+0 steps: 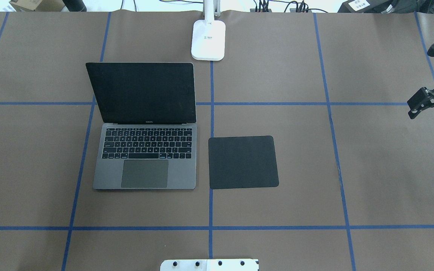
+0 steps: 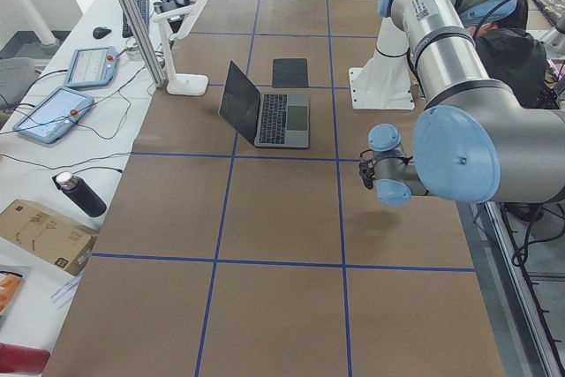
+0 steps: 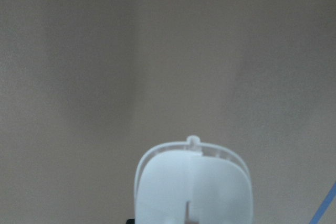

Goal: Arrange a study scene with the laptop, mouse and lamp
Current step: 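Carry the white mouse with the left gripper toward the black pad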

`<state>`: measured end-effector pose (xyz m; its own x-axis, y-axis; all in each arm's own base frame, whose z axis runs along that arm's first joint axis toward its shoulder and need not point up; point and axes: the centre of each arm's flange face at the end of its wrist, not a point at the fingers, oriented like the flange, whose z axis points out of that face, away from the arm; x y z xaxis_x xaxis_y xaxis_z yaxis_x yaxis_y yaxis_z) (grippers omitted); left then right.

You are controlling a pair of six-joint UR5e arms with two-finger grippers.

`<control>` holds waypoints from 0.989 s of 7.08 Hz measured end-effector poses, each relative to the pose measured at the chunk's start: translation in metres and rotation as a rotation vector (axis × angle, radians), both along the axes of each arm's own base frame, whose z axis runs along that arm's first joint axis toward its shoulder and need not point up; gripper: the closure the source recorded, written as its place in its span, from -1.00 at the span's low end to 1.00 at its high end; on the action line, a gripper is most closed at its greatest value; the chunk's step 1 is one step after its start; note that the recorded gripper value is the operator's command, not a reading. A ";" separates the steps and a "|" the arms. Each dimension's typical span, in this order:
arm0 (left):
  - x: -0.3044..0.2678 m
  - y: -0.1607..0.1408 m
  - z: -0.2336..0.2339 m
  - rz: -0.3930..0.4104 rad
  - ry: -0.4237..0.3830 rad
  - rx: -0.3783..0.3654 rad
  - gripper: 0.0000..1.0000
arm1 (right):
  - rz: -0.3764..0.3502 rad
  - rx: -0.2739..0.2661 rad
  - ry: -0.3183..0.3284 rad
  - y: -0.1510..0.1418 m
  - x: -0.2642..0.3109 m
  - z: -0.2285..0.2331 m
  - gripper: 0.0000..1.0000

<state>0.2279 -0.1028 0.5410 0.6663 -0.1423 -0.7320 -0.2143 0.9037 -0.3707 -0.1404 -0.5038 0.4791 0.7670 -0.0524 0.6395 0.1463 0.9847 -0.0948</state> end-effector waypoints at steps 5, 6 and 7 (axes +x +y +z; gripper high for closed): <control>0.139 -0.121 -0.146 -0.089 -0.025 -0.036 0.70 | -0.008 -0.006 -0.002 -0.011 -0.007 0.028 -0.99; 0.163 -0.145 -0.190 -0.106 -0.034 -0.038 0.69 | -0.008 -0.005 -0.002 -0.012 -0.007 0.033 -0.99; 0.182 -0.168 -0.236 -0.113 -0.045 -0.027 0.68 | -0.009 -0.006 -0.001 -0.013 -0.007 0.037 -0.99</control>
<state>0.4100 -0.2705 0.3051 0.6766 -0.2379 -0.6969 -0.0943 0.9106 -0.4024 -0.1478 -0.5165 0.5160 0.7659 -0.0552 0.6406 0.1551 0.9827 -0.1007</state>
